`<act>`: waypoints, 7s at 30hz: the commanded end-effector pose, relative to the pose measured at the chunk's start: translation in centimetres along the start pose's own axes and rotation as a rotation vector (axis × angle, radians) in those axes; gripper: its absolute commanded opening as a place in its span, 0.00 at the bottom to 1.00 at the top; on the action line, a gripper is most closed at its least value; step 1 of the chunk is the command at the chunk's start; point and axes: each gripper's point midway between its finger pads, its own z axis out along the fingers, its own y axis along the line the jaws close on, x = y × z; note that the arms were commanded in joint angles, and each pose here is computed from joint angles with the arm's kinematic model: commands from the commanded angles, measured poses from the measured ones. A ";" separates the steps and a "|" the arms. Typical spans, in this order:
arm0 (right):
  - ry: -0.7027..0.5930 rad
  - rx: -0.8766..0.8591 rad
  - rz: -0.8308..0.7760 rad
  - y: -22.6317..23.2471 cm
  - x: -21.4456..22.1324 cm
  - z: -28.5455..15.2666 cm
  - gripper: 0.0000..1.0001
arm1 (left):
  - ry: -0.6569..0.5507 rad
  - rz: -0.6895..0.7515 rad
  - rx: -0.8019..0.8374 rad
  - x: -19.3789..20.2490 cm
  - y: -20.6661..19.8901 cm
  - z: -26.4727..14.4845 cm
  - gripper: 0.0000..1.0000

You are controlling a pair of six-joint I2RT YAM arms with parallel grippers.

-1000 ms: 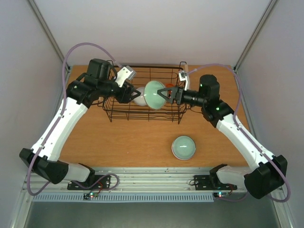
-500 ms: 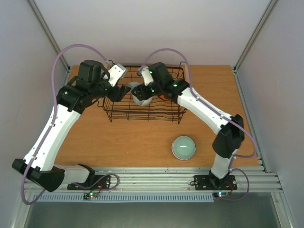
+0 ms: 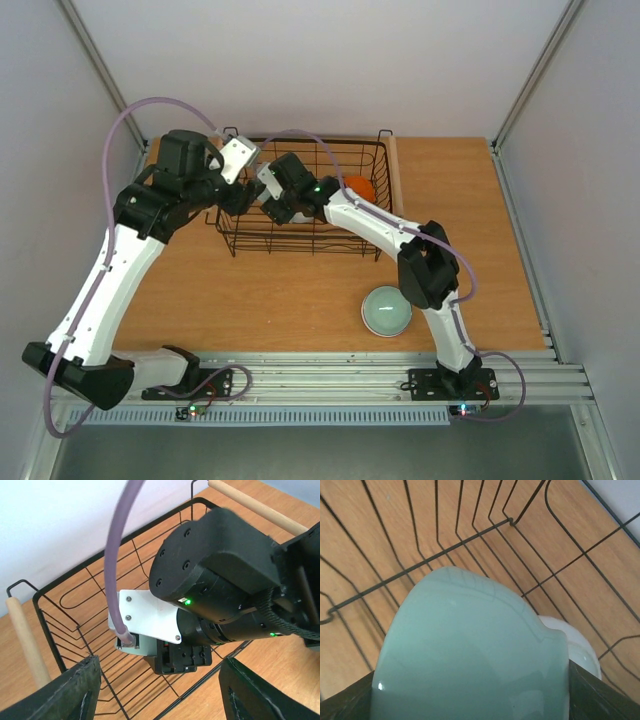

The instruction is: Load the bowls into the dish rack

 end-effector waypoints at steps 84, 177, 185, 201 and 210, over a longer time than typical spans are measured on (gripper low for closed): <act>-0.340 0.224 0.245 -12.3 -4.4 -6.2 0.98 | -0.073 -0.135 0.057 0.7 2.2 -1.0 0.62; -0.675 0.840 0.766 -13.3 17.2 -45.2 0.97 | 0.435 0.537 0.538 13.1 -32.8 19.3 0.00; -0.632 0.811 0.749 -13.2 16.6 -43.8 0.97 | 0.368 0.537 0.594 9.7 -32.3 16.3 0.00; -0.610 0.648 0.729 -11.9 14.7 -41.6 0.98 | 0.137 0.375 0.507 -0.7 -20.4 8.7 0.00; -0.649 -0.002 0.711 -4.3 8.1 -36.0 0.98 | 0.065 0.261 0.421 -2.5 -12.9 7.7 0.00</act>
